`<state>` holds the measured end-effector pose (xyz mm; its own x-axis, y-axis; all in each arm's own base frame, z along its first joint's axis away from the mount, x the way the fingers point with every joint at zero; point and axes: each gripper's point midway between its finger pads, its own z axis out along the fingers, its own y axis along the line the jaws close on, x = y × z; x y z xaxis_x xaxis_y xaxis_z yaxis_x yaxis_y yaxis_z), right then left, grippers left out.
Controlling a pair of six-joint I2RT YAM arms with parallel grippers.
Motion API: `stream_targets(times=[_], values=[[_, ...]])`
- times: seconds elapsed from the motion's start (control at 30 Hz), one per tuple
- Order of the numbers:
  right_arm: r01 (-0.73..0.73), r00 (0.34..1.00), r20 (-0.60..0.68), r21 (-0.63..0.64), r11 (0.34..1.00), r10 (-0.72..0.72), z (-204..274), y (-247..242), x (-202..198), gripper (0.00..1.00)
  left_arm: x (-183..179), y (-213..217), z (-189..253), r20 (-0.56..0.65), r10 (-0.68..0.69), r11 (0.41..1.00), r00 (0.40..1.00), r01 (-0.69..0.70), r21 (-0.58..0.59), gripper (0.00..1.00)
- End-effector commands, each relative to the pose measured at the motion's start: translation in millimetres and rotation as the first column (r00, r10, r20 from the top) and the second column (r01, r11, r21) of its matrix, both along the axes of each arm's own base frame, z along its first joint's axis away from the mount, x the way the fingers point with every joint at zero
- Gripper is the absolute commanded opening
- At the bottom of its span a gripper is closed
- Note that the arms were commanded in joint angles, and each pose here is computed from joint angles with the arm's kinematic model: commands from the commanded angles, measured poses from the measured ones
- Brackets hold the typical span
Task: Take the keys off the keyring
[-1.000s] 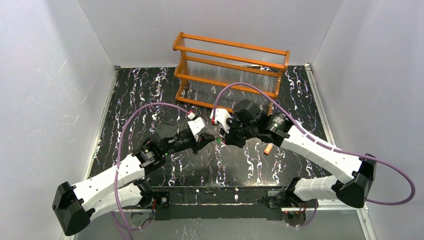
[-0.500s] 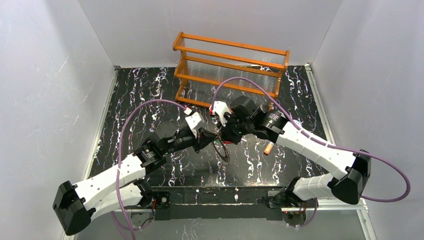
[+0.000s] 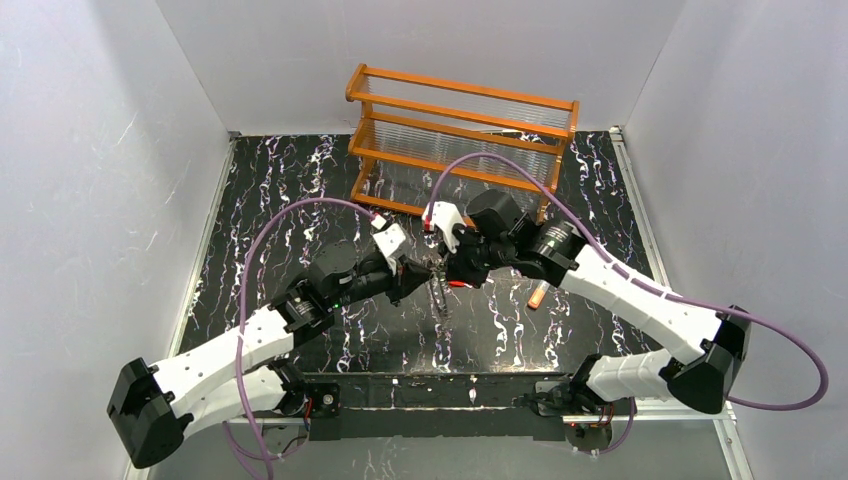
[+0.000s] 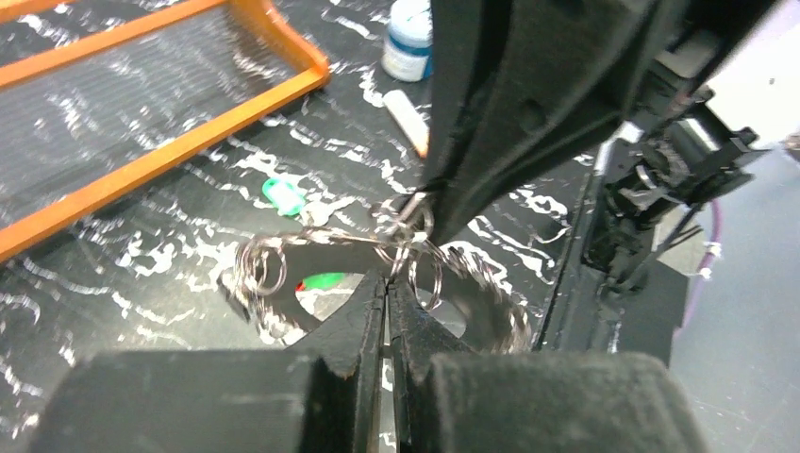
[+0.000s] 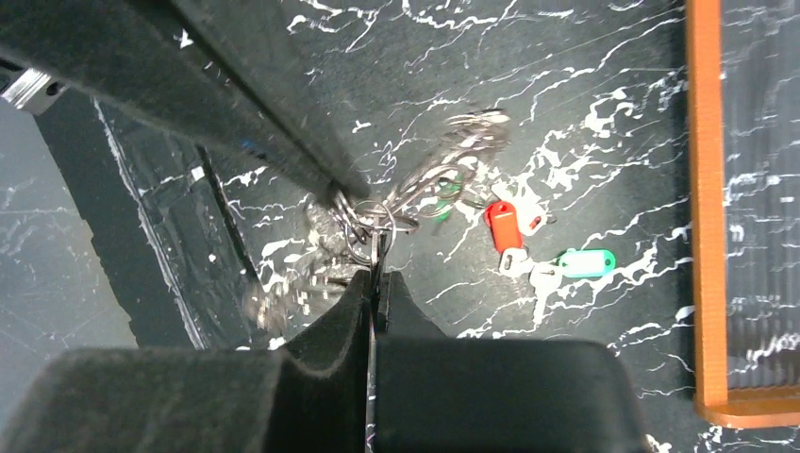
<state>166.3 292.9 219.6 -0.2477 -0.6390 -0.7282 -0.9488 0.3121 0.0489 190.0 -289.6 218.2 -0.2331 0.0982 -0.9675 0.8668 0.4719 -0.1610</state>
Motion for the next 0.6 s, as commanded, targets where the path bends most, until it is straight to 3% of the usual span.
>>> stream_targets(times=[0.0,0.13,0.2,0.27,0.4,0.47,0.57], values=[[0.014,0.991,0.13,0.184,0.983,-0.039,53,18,10,0.01,-30,-16,39,0.114,-0.196,0.969,0.974,0.21,-0.131,0.0],[0.037,0.985,0.154,0.257,0.966,-0.078,65,21,16,0.01,-47,-17,41,0.14,-0.293,0.942,0.946,0.31,-0.125,0.0],[0.043,0.986,0.143,0.264,0.964,-0.083,65,23,17,0.01,-45,-15,43,0.143,-0.278,0.947,0.95,0.296,-0.125,0.0],[0.097,0.985,0.122,0.221,0.971,-0.126,56,19,24,0.01,-34,-9,42,0.153,-0.204,0.97,0.967,0.221,-0.101,0.0],[0.096,0.993,0.055,0.085,0.992,-0.1,31,13,19,0.01,10,18,36,0.163,0.067,0.998,0.984,-0.064,-0.024,0.0],[0.157,0.984,0.07,0.056,0.986,-0.161,24,6,27,0.01,12,23,35,0.188,0.075,0.997,0.979,-0.078,0.007,0.0],[0.024,0.999,0.022,0.076,0.997,-0.026,27,12,4,0.01,14,31,45,0.215,0.131,0.991,0.968,-0.121,-0.058,0.0]])
